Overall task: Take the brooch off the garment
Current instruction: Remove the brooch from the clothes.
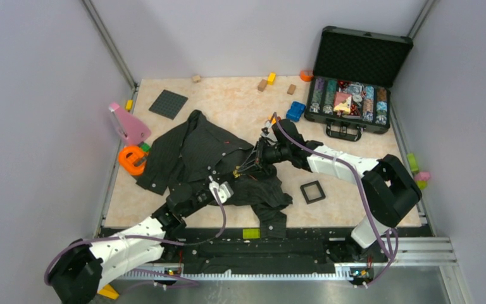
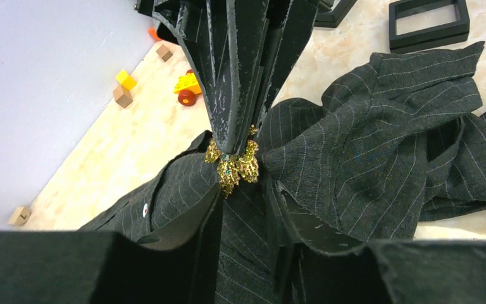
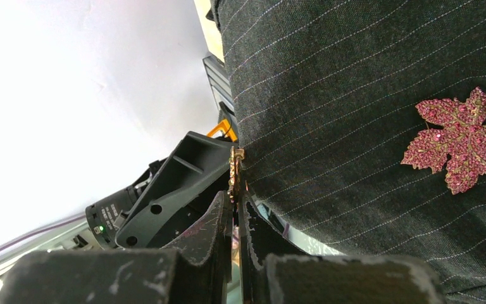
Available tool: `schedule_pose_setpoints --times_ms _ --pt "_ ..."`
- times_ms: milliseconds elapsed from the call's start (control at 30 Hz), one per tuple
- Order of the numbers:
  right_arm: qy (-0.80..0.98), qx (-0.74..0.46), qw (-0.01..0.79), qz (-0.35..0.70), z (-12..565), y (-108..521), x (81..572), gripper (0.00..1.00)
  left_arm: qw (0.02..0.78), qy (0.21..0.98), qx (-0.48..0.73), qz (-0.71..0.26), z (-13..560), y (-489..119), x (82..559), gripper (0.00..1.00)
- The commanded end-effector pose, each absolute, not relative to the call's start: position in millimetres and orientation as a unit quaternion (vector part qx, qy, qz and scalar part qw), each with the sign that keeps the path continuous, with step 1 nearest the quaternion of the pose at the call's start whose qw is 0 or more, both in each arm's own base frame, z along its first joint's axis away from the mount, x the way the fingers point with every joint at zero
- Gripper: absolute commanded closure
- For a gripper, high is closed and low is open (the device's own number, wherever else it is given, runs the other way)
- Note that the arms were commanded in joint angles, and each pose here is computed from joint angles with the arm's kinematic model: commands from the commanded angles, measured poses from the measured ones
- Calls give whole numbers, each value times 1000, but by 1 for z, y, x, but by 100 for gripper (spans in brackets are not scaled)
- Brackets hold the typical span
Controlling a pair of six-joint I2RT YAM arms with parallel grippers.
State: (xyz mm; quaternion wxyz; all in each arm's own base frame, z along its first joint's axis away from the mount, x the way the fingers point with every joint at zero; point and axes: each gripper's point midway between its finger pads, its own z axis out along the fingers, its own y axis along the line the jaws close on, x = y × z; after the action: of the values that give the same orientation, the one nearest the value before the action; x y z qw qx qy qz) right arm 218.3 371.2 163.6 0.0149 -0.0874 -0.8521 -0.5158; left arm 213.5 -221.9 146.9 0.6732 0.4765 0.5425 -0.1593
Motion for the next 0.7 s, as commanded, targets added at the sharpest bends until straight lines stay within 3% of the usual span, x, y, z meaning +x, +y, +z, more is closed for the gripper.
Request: schedule_pose_setpoints --times_ms 0,267,400,533,667 --pt "-837 -81 18 -542 189 374 212 100 703 494 483 -166 180 -235 213 65" --pt "-832 -75 21 -549 188 379 209 99 708 485 488 -158 184 -236 214 65" --pt "-833 -75 23 -548 186 380 209 94 710 478 493 -157 185 -238 211 68" --pt "-830 -77 30 -552 186 380 207 78 710 475 499 -150 183 -237 211 96" --pt "-831 -78 26 -550 188 376 206 58 707 484 494 -147 181 -236 213 100"
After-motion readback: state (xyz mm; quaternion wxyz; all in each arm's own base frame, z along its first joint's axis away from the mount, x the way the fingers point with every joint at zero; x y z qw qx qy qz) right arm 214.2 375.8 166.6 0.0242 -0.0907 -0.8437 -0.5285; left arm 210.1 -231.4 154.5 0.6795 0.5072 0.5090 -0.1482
